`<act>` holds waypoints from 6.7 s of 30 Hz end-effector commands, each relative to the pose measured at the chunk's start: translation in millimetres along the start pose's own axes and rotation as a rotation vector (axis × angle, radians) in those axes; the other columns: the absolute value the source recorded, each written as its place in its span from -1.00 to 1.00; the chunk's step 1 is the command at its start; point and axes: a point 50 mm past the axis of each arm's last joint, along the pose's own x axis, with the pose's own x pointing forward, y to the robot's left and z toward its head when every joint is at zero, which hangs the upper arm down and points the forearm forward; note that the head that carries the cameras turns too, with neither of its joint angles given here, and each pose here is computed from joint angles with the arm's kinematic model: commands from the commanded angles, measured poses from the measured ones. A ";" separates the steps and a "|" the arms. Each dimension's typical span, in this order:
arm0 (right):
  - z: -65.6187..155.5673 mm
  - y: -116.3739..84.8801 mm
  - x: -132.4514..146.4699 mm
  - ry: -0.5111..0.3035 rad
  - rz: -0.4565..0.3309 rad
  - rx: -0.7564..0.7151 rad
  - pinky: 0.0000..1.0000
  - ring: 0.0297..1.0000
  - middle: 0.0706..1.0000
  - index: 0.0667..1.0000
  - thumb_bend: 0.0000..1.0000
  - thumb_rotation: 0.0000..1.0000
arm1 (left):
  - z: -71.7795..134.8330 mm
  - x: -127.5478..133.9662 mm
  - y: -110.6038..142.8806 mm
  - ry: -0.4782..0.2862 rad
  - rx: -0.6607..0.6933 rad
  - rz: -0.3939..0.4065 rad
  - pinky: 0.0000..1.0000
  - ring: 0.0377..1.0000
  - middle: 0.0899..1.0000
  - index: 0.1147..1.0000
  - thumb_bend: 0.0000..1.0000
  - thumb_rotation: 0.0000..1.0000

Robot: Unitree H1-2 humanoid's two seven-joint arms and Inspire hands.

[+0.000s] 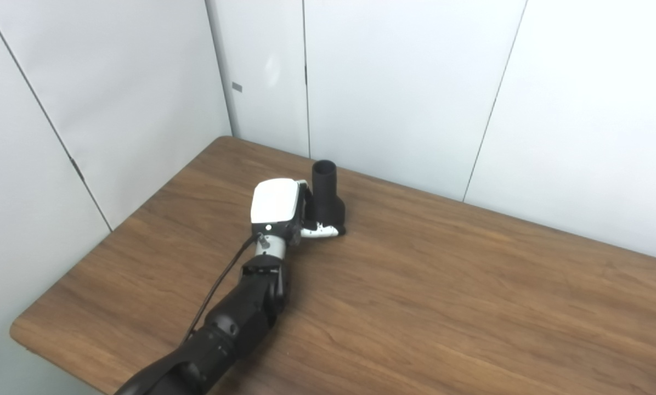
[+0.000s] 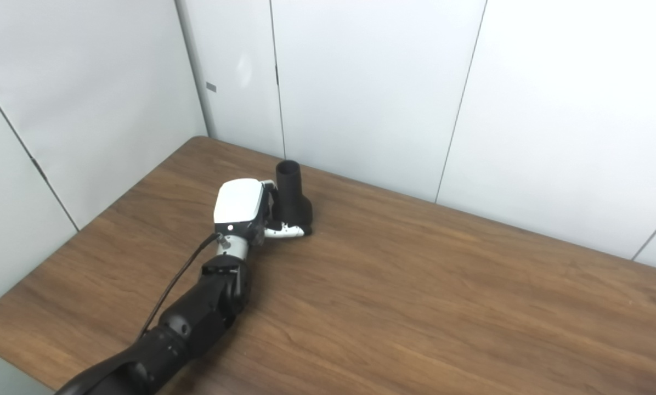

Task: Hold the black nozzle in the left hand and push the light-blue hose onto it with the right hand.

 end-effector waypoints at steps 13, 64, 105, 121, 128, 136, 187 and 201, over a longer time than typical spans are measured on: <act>12.5 24.3 -10.5 -0.055 0.009 -0.001 0.39 0.49 0.46 0.41 -0.57 -0.38 | 9.3 -34.4 9.8 -0.227 -0.014 0.005 -0.80 -0.75 -0.16 -0.17 0.05 -1.00; 71.2 37.2 -33.6 -0.589 -0.279 -0.751 0.06 0.29 0.32 0.23 -0.13 -0.63 | 120.8 -132.0 -9.1 -0.842 -0.287 -0.284 -0.82 -0.79 -0.16 -0.17 0.05 -1.00; 62.9 16.8 80.0 -0.217 -0.425 -0.512 0.76 0.95 1.00 1.00 0.89 -0.10 | 117.9 -149.1 -15.9 -0.953 -0.349 -0.311 -0.77 -0.75 -0.16 -0.17 0.05 -1.00; 57.7 27.1 99.7 -0.104 -0.327 -0.547 0.66 0.87 0.95 0.99 0.96 -0.19 | 115.7 -154.0 -14.8 -0.958 -0.342 -0.318 -0.73 -0.72 -0.16 -0.17 0.05 -1.00; 48.0 29.3 100.7 -0.059 -0.299 -0.591 0.56 0.79 0.91 0.94 1.00 -0.26 | 115.5 -154.4 -16.0 -0.961 -0.341 -0.318 -0.75 -0.73 -0.16 -0.17 0.05 -1.00; 42.2 27.9 106.9 -0.048 -0.283 -0.615 0.44 0.67 0.77 0.88 1.00 -0.30 | 114.6 -153.1 -15.0 -0.961 -0.344 -0.314 -0.73 -0.72 -0.16 -0.17 0.05 -1.00; 40.3 38.8 139.7 -0.080 -0.306 -0.585 0.27 0.40 0.39 0.43 0.84 -0.79 | 111.1 -158.9 -10.2 -1.045 -0.339 -0.400 -0.73 -0.72 -0.16 -0.17 0.05 -1.00; 38.8 37.8 141.9 -0.206 -0.470 -0.511 -0.17 -0.09 -0.08 -0.13 0.05 -1.00 | 111.0 -158.8 -11.0 -1.045 -0.333 -0.404 -0.73 -0.73 -0.16 -0.17 0.05 -1.00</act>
